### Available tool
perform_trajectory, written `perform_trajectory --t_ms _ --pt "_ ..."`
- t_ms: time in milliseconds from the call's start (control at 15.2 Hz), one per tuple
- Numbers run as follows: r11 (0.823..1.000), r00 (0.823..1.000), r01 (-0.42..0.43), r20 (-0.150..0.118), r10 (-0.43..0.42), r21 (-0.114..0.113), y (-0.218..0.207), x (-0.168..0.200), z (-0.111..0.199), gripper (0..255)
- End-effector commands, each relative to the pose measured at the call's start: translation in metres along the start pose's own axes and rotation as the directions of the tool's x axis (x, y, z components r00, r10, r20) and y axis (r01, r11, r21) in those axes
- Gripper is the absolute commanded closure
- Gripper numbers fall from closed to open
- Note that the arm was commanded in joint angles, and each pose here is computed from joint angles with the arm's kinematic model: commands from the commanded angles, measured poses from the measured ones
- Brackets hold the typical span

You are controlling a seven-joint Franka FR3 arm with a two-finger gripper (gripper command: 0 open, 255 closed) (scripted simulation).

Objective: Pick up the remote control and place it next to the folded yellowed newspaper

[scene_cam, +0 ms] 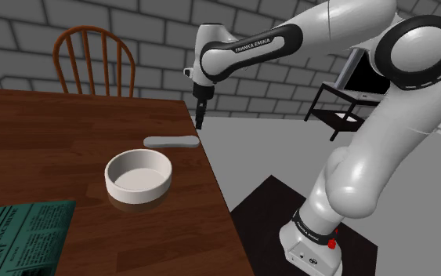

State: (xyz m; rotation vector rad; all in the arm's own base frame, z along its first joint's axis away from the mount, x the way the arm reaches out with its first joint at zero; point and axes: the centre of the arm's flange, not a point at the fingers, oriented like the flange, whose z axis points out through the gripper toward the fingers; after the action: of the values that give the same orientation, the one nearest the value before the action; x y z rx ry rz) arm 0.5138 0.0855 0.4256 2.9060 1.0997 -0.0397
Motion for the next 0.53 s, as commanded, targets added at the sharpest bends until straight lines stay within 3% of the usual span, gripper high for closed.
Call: perform_trajectory --t_ms 0,462 --pt "0.997 0.997 0.071 -0.009 -0.071 -0.002 -0.001 0.021 0.012 0" --pt "0.958 0.958 0.286 -0.030 -0.286 -0.008 -0.022 0.088 0.052 0"
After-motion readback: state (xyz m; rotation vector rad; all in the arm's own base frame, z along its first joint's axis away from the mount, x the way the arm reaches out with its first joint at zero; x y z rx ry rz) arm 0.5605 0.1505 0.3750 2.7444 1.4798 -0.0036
